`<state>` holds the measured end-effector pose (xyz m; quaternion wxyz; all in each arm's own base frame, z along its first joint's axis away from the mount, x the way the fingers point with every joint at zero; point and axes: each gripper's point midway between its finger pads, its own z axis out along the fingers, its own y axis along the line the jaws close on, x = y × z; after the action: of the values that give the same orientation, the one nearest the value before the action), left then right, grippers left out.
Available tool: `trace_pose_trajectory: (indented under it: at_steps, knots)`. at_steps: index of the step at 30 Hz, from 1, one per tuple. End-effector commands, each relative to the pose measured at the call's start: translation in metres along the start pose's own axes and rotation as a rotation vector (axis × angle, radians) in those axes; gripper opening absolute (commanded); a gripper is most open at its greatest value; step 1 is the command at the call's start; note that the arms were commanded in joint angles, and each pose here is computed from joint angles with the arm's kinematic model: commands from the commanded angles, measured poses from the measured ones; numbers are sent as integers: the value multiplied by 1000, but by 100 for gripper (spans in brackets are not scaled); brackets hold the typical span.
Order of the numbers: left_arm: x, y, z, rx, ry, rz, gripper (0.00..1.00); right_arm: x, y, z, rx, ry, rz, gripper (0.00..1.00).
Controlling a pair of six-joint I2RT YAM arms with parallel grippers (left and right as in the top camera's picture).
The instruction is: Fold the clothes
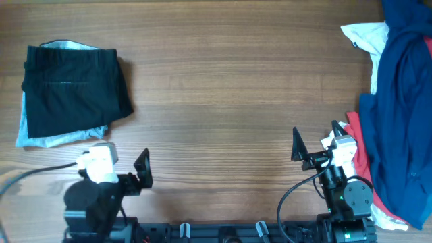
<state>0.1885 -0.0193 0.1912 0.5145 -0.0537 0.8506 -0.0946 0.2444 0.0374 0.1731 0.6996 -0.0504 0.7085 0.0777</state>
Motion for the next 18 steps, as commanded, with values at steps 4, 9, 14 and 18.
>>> trace_pose_trajectory:
  at_steps: [4,9,14,18]
  knots:
    - [-3,-1,35,70,-244,18,100,-2,2,0,-12,-9,-14,100]
    - [-29,-1,40,86,-442,33,100,-2,2,0,-12,-9,-14,100]
    - [-33,-1,46,99,-559,73,100,-2,2,0,-12,-9,-13,100]
    - [-5,5,62,77,-429,62,100,-2,2,0,-12,-9,-13,100]
